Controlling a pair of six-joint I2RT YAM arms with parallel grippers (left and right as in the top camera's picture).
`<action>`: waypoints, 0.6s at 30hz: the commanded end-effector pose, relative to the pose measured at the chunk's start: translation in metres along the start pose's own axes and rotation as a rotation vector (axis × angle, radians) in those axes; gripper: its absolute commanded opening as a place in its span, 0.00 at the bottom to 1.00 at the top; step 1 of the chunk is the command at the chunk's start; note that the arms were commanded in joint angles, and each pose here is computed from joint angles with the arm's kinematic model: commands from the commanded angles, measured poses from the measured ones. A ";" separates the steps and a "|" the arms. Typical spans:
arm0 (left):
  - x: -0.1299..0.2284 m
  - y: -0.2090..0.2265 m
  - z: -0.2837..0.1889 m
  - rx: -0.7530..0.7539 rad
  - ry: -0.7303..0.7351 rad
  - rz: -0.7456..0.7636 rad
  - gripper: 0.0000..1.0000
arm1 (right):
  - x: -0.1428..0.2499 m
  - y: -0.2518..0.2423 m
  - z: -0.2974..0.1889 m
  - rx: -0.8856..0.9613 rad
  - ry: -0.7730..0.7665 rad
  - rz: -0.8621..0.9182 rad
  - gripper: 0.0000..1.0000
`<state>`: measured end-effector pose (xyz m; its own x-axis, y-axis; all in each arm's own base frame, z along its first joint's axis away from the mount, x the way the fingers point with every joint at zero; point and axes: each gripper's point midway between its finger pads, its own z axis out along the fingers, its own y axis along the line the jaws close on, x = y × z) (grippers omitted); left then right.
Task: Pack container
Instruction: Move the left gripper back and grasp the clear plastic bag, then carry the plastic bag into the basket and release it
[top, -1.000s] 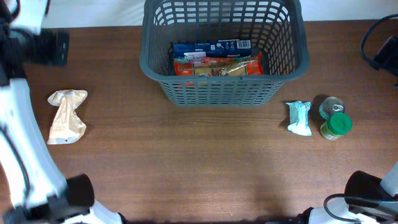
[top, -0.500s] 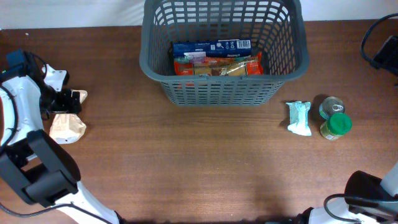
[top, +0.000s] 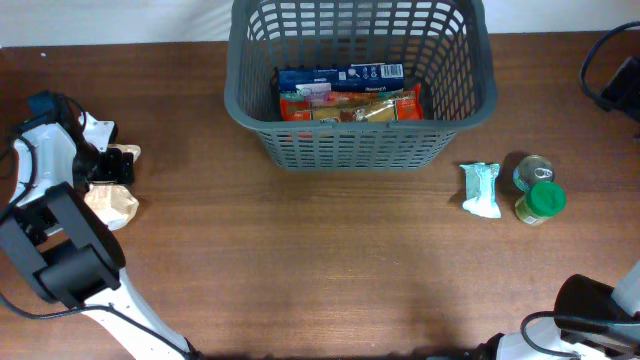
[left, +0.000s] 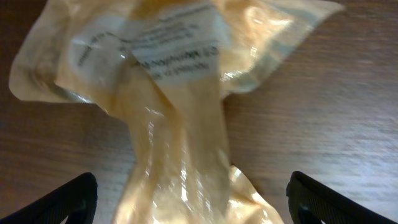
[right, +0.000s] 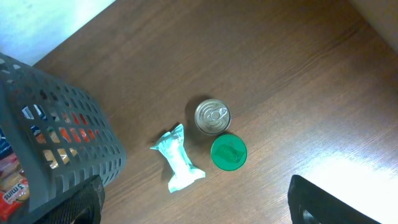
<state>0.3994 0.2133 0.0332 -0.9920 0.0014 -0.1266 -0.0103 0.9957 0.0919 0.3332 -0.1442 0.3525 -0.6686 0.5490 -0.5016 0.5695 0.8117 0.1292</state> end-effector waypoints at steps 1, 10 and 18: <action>0.009 0.006 0.014 0.006 0.030 0.002 0.89 | 0.001 -0.001 -0.001 -0.005 0.003 0.013 0.89; 0.019 -0.004 0.040 0.055 0.088 0.003 0.70 | 0.000 -0.001 -0.001 -0.006 0.000 0.013 0.89; 0.011 -0.007 0.020 0.092 0.078 -0.040 0.02 | 0.001 -0.001 -0.001 -0.005 0.004 0.014 0.89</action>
<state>0.3859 0.2072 0.0043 -0.9992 -0.0115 -0.0374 -0.0121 0.9998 0.0184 0.3326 -0.1439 0.3521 -0.6705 0.5490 -0.4991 0.5692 0.8121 0.1286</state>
